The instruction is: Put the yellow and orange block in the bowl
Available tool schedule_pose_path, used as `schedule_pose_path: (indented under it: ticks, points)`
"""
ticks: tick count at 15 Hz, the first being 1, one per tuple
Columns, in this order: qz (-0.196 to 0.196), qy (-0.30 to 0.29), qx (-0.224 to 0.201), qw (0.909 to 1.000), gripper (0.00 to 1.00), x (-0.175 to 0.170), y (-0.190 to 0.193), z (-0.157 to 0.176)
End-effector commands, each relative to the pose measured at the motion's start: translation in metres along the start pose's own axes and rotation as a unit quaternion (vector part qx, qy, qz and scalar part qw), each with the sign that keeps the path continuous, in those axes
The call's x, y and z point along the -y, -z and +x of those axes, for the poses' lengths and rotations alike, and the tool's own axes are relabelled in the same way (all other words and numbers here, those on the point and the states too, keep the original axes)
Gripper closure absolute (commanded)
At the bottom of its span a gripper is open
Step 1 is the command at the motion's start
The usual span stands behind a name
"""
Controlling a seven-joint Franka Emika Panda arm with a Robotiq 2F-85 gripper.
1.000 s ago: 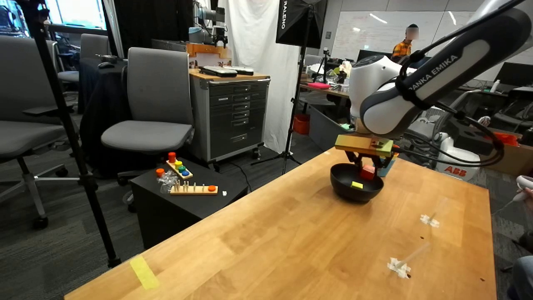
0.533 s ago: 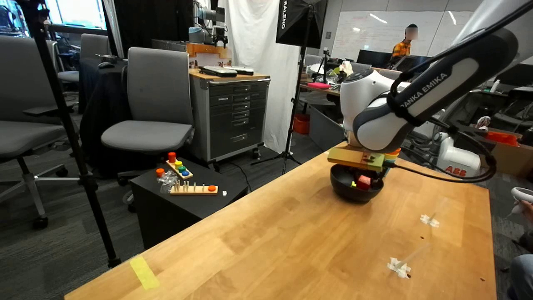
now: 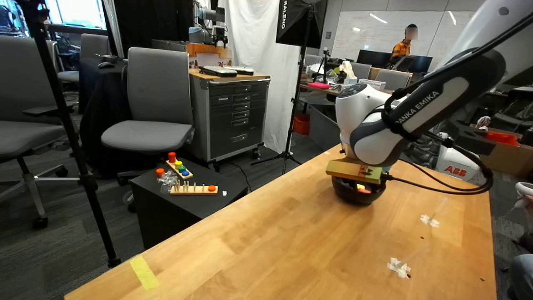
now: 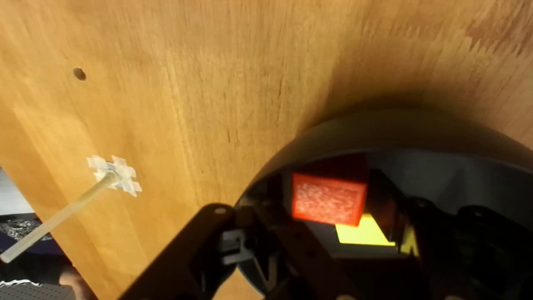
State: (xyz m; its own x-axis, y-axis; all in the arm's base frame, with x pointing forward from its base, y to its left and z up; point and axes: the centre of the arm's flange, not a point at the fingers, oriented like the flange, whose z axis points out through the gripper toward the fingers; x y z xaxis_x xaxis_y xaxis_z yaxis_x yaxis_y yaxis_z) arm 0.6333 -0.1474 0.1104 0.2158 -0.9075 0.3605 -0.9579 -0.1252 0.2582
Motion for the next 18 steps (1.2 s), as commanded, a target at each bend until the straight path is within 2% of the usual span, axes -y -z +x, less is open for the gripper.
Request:
schedule_pose_path:
  ticks: [1,3,7,10,14,18]
  points:
    - [0.010,-0.006,-0.013,0.9998,0.12,0.000,0.013,-0.001]
    - [0.020,-0.007,-0.012,0.9997,0.00,-0.001,0.021,0.000]
    - [0.056,0.011,-0.012,0.9983,0.00,-0.009,0.054,-0.005]
    - [0.104,0.056,-0.024,0.9927,0.00,-0.021,0.093,-0.019]
    - [0.164,0.147,-0.052,0.9741,0.00,-0.051,0.148,-0.054]
    - [0.188,0.248,-0.068,0.9479,0.00,-0.100,0.189,-0.092]
